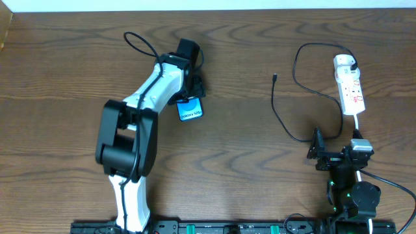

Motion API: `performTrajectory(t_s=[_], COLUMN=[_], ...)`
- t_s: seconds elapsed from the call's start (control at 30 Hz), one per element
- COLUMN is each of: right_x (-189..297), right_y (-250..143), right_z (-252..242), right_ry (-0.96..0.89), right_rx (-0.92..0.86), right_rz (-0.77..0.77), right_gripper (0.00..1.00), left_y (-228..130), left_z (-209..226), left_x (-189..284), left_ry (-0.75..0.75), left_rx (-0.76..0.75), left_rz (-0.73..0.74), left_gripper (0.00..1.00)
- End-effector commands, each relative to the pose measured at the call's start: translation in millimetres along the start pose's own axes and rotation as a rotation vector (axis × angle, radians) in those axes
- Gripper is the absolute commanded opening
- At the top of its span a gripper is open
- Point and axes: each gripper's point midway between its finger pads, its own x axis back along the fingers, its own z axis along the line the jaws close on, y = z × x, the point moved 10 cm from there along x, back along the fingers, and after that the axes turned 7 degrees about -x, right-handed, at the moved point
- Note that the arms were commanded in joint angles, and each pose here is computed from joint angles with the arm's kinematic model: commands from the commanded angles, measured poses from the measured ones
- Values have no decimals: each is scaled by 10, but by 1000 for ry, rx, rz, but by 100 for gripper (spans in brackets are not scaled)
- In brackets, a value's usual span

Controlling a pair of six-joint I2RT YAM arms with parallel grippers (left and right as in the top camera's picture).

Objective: Plug charger to phone and switch on socket

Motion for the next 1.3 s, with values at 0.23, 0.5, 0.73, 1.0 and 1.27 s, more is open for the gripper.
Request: performTrajectory(t_s=[0.23, 0.5, 0.73, 1.0, 1.27], right_x=[2, 2, 2, 2, 2], right_y=[-6, -6, -6, -6, -6], right_z=[2, 2, 2, 2, 2], right_ry=[-2, -2, -2, -2, -2], right_rx=[-12, -12, -12, -12, -12], right_rz=[-1, -1, -1, -1, -1], right_gripper=[99, 99, 99, 99, 99], left_y=[-111, -269, -350, -383, -228], left_z=[-51, -214, -337, -399, -480], left_x=[873, 1242, 1386, 1457, 1520], left_ry=[-184, -498, -724, -837, -903], left_rx=[7, -21, -23, 75, 211], left_rz=[-51, 33, 137, 246, 229], left_gripper=[73, 73, 73, 73, 73])
